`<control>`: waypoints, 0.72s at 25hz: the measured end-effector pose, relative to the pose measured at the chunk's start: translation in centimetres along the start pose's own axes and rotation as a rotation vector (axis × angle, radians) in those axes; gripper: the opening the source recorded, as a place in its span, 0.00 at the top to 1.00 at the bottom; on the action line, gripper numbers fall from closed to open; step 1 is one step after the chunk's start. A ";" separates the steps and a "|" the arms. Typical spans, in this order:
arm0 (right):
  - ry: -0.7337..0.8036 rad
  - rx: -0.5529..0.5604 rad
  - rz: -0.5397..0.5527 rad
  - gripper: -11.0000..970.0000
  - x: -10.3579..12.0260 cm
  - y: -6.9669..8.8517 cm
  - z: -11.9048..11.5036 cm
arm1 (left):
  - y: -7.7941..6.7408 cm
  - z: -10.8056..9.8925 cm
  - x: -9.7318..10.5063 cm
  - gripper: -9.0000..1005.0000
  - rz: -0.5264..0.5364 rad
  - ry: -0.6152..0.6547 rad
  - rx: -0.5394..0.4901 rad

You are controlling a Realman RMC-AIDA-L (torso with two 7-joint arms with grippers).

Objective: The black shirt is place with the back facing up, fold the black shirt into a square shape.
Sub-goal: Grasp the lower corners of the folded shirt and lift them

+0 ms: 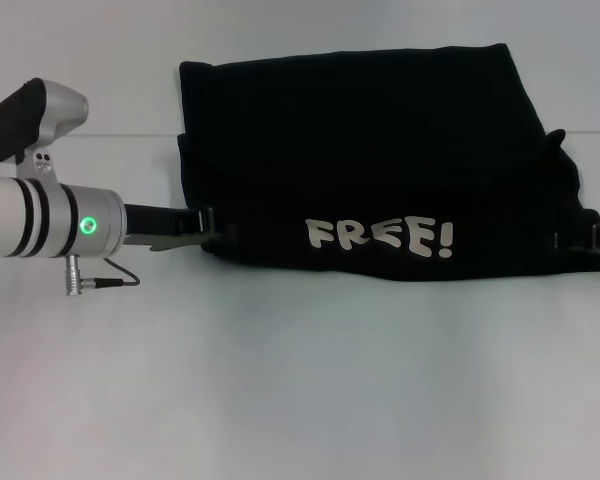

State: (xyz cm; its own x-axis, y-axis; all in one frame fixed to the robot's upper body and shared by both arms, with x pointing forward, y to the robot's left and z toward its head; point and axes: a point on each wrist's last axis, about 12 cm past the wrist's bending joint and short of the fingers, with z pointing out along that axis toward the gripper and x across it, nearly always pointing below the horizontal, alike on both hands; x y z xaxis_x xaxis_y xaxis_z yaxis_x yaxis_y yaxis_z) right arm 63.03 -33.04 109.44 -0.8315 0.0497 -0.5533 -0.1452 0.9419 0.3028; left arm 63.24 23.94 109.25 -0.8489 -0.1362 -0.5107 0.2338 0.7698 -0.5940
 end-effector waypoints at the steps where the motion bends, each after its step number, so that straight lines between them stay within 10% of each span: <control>1: 0.002 0.002 -0.003 0.20 0.0 0.1 0.1 | 0.0 0.0 0.0 0.97 -0.002 -0.002 0.001; 9: -0.002 0.029 0.014 0.27 0.1 -0.1 0.4 | 0.1 0.0 0.1 0.96 -0.006 -0.003 0.002; 18: -0.005 0.022 0.012 0.58 -0.2 0.1 0.3 | 0.0 0.0 0.3 0.96 -0.013 0.000 0.010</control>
State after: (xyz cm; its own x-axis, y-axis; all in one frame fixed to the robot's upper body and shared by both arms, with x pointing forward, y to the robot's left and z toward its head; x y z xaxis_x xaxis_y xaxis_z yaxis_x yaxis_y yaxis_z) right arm 63.38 -32.85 109.32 -0.8303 0.0631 -0.5538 -0.1228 0.9484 0.2923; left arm 63.00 23.92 109.06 -0.8519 -0.1466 -0.5028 0.2272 0.7615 -0.6070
